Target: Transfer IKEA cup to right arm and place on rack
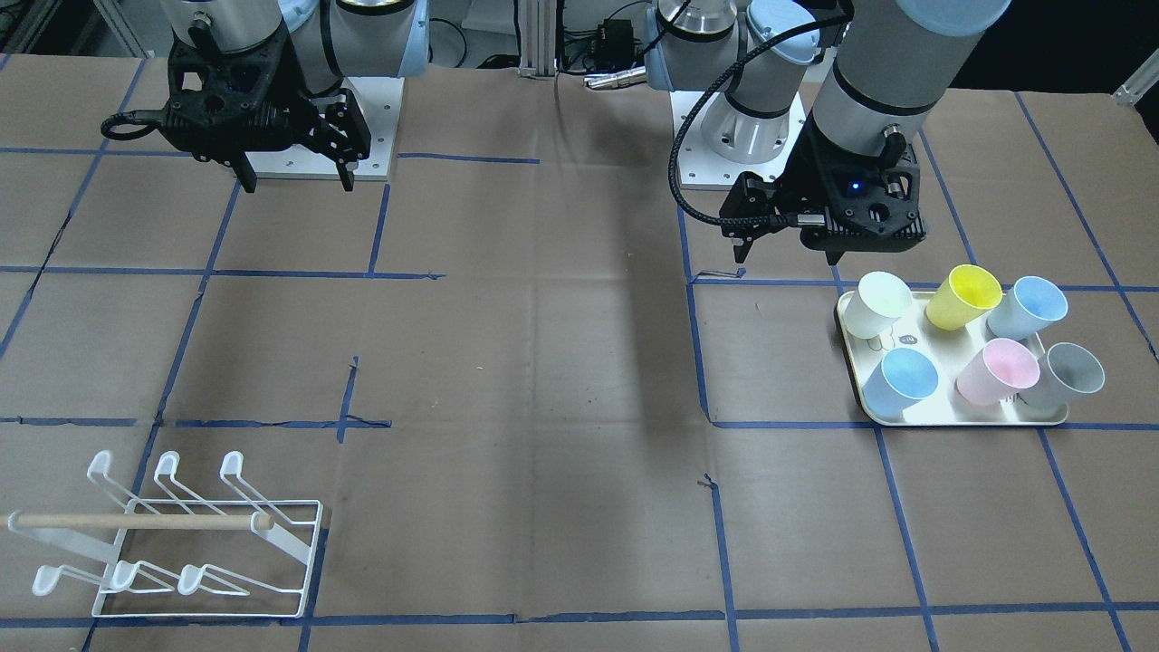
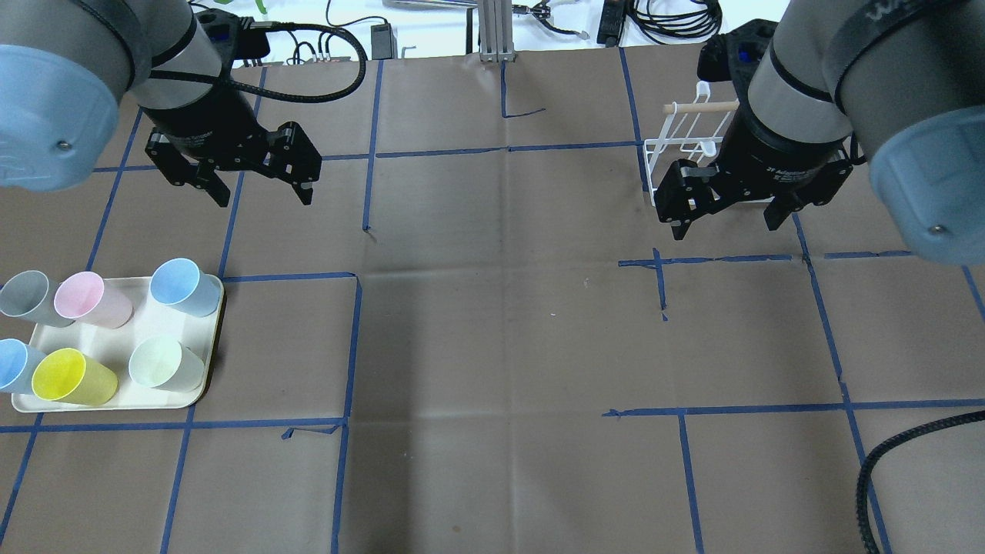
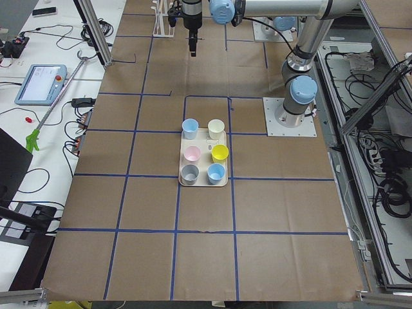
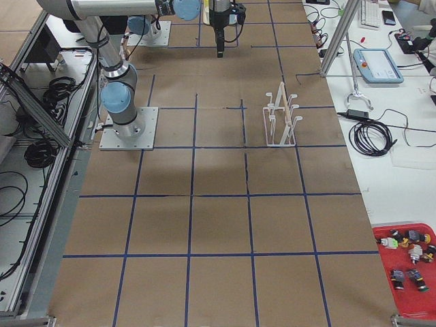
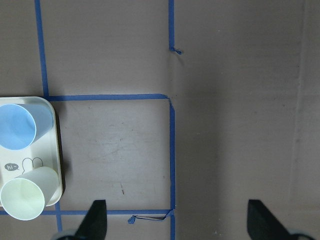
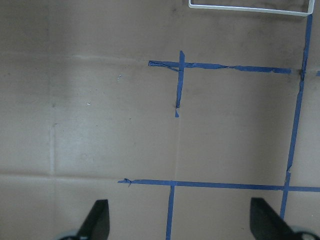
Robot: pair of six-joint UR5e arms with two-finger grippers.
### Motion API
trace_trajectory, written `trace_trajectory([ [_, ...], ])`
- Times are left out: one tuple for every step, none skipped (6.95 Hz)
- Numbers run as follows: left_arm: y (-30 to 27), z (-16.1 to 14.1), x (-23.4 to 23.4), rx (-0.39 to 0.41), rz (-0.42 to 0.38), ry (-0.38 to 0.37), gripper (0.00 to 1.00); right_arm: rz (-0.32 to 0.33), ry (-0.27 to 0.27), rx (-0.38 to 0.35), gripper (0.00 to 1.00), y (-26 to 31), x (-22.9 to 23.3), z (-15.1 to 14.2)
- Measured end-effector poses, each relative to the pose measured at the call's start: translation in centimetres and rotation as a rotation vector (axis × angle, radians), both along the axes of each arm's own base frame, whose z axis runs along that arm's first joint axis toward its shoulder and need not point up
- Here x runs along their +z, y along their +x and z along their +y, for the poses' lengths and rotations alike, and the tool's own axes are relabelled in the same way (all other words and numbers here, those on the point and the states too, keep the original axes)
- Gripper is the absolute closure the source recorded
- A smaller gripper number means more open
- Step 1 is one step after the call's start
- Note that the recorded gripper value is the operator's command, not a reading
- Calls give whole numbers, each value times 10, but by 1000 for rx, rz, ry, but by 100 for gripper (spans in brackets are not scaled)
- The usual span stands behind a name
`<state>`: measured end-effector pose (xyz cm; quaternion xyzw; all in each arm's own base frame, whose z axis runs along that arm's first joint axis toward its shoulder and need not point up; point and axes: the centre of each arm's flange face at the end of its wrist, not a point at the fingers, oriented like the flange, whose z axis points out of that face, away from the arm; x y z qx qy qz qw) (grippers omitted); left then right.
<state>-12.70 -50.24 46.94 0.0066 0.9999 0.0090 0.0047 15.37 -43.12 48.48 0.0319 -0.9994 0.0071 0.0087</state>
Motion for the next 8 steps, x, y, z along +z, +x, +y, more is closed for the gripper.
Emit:
trace_trajectory([
  [0,0,0,0,0,-1,0,0,0,0,0,0,0,0],
  [0,0,1,0,0,-4,0,0,-1,0,0,0,0,0],
  [0,1,2,0,0,-6,0,1,-1,0,0,0,0,0],
  [0,1,2,0,0,-7,0,1,-1,0,0,0,0,0],
  [0,1,2,0,0,-8,0,1,-1,0,0,0,0,0],
  [0,0,2,0,0,-9,0,1,0,0,0,0,0,0],
  [0,0,2,0,0,-9,0,1,3,0,0,0,-2,0],
  [0,2,2,0,0,-10,0,0,6,0,0,0,-4,0],
])
